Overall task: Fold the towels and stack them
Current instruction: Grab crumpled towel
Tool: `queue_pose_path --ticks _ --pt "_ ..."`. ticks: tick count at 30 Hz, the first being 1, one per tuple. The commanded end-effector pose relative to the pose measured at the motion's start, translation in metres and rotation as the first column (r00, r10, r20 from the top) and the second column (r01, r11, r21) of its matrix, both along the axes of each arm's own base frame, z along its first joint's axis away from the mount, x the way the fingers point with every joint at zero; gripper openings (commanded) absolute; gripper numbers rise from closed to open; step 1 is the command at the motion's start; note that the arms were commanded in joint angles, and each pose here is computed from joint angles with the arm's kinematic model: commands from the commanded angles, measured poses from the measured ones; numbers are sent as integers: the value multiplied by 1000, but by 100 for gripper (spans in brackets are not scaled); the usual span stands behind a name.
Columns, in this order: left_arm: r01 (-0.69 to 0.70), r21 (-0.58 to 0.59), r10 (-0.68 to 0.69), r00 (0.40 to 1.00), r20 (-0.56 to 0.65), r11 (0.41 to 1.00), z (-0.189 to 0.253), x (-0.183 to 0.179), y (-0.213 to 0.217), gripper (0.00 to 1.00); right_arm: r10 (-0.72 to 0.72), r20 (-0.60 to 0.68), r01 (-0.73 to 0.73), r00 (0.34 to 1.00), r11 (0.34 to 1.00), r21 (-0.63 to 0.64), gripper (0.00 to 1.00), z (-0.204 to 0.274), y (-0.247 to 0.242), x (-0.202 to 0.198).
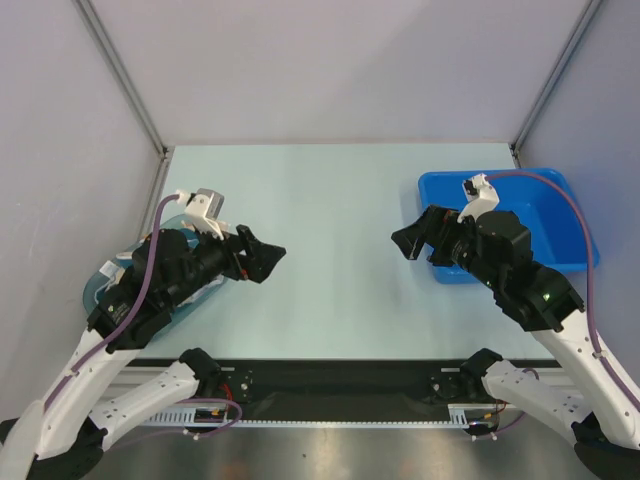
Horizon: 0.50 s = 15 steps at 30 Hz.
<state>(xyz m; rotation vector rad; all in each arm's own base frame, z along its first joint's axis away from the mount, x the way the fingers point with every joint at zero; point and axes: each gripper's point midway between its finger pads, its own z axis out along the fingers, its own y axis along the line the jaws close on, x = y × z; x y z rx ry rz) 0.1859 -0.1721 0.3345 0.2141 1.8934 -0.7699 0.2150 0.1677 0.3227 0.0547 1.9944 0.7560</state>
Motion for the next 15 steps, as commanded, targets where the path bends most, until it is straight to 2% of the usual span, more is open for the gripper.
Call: queue_pose_path --ticks 1,4,7,9,11,12,14,15 --pt "-10 -32 11 1000 11 999 14 -2 2 100 2 51 -4 999 999 36 100 18 1 1" --pt "-75 12 75 997 -9 997 9 6 11 100 11 49 -13 999 999 36 100 18 3 0" --pt "-262 125 270 961 -57 957 0 26 38 100 22 47 -24 999 999 29 100 14 4 0" --pt "-404 237 429 901 -64 884 -6 38 69 100 29 42 -30 999 999 20 100 7 5 0" --pt "-462 343 515 854 -77 818 -21 53 86 98 40 52 -41 998 999 9 100 3 6 1" --pt "-540 389 605 794 -58 746 -28 61 110 98 45 47 -46 998 999 6 100 1 7 1" --pt "-597 437 680 732 -48 673 -42 71 131 99 58 50 -58 997 998 3 100 -1 9 0" --pt "-641 445 735 675 -62 626 -54 77 150 98 69 57 -69 996 998 8 100 1 9 -2"
